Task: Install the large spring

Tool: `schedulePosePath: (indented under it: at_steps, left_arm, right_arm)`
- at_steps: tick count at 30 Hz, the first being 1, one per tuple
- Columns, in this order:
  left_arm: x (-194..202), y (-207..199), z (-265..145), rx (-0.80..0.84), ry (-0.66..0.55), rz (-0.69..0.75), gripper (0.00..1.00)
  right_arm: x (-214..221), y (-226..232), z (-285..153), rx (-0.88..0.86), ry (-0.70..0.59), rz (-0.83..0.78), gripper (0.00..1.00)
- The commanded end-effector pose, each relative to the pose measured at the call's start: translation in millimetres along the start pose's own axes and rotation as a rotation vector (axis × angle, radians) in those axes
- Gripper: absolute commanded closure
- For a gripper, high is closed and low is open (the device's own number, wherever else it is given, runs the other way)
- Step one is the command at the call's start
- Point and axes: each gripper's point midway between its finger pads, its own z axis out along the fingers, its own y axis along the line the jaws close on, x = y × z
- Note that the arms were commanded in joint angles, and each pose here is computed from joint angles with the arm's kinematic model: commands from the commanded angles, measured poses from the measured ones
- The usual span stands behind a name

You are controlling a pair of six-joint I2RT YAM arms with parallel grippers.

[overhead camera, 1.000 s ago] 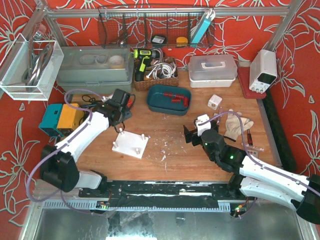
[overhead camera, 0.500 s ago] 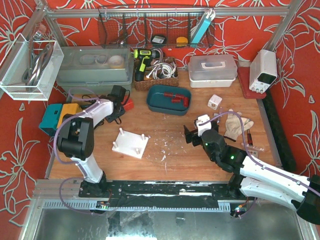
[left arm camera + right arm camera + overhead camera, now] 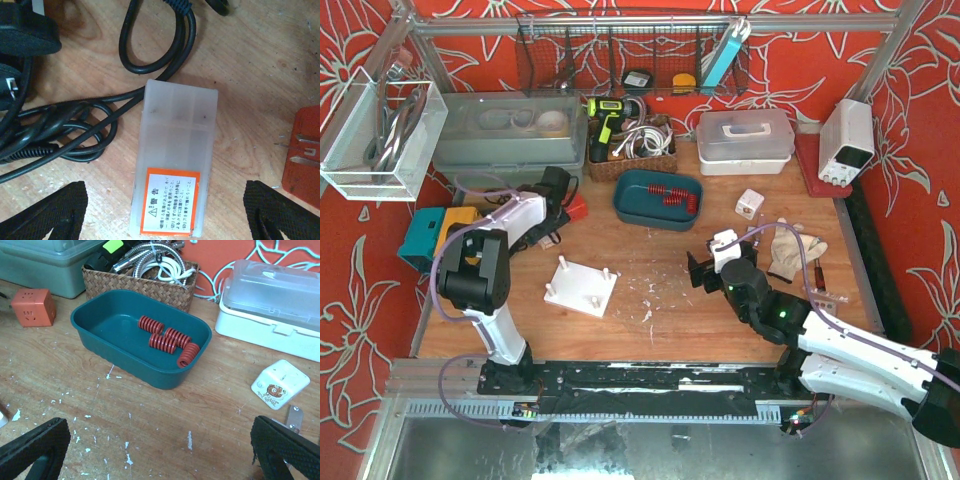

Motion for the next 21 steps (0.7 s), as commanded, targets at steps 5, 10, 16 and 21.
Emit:
schedulePosePath:
  at_steps: [5, 10, 16, 21]
  left_arm:
    - [-13.5, -2.1, -42.6, 0.107, -0.006, 0.074, 0.12]
    - [-3.9, -31.7, -88.9, 0.430, 0.013, 0.150, 0.00]
    - [39.0, -74.1, -187.4, 1.086, 0.025, 0.306, 0.00]
    - [72.5, -81.8, -247.1, 1.319, -0.113, 0.430, 0.00]
  right_arm:
    - [-5.6, -1.4, 0.4, 0.016, -0.006, 0.020, 0.01]
    - [-2.0, -5.6, 7.9, 0.068, 0.004, 0.027, 0.01]
    - [-6.6, 4.5, 22.3, 0.050, 0.083, -0.082, 0.01]
    - [-16.3, 6.6, 53.2, -0.044, 0.193, -0.084, 0.01]
